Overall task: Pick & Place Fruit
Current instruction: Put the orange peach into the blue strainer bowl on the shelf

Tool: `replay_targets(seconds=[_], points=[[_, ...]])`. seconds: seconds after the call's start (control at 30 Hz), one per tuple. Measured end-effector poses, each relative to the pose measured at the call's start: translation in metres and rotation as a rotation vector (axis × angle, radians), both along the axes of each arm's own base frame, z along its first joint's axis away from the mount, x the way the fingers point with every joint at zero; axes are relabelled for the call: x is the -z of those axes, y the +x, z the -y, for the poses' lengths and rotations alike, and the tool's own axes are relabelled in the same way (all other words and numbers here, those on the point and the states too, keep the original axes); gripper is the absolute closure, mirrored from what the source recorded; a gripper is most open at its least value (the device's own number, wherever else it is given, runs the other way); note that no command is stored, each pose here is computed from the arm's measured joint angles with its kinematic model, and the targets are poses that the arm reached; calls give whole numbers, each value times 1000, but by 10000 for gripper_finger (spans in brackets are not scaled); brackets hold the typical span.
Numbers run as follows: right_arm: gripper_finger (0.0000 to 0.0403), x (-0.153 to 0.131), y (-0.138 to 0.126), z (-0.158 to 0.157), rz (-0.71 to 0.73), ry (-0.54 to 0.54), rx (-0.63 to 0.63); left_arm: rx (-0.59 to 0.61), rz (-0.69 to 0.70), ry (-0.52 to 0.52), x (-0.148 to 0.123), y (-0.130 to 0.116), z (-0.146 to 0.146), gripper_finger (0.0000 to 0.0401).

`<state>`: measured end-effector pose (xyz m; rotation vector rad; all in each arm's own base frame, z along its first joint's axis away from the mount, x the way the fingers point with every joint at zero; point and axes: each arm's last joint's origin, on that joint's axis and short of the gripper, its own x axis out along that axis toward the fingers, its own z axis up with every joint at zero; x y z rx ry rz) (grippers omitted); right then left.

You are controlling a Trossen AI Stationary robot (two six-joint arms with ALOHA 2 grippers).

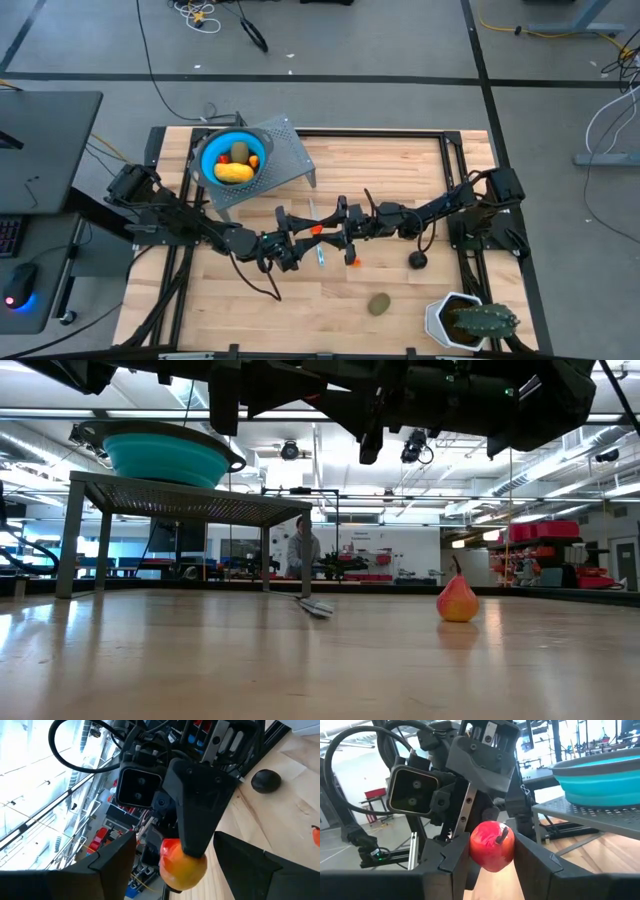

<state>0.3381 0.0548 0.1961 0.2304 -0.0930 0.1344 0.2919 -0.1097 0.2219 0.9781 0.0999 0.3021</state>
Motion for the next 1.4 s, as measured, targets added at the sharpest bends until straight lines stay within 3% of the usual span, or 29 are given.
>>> replay_targets(seconds=[0.37,1.07,1.4], points=[[257,0,0,0,-2,-1,0,-1,-7,3,1,0,0,136],[257,1,0,0,-5,2,-5,2,-26,3,3,0,0,242],[256,0,0,-1,3,-43,-33,8,-32,19,3,0,1,263]])
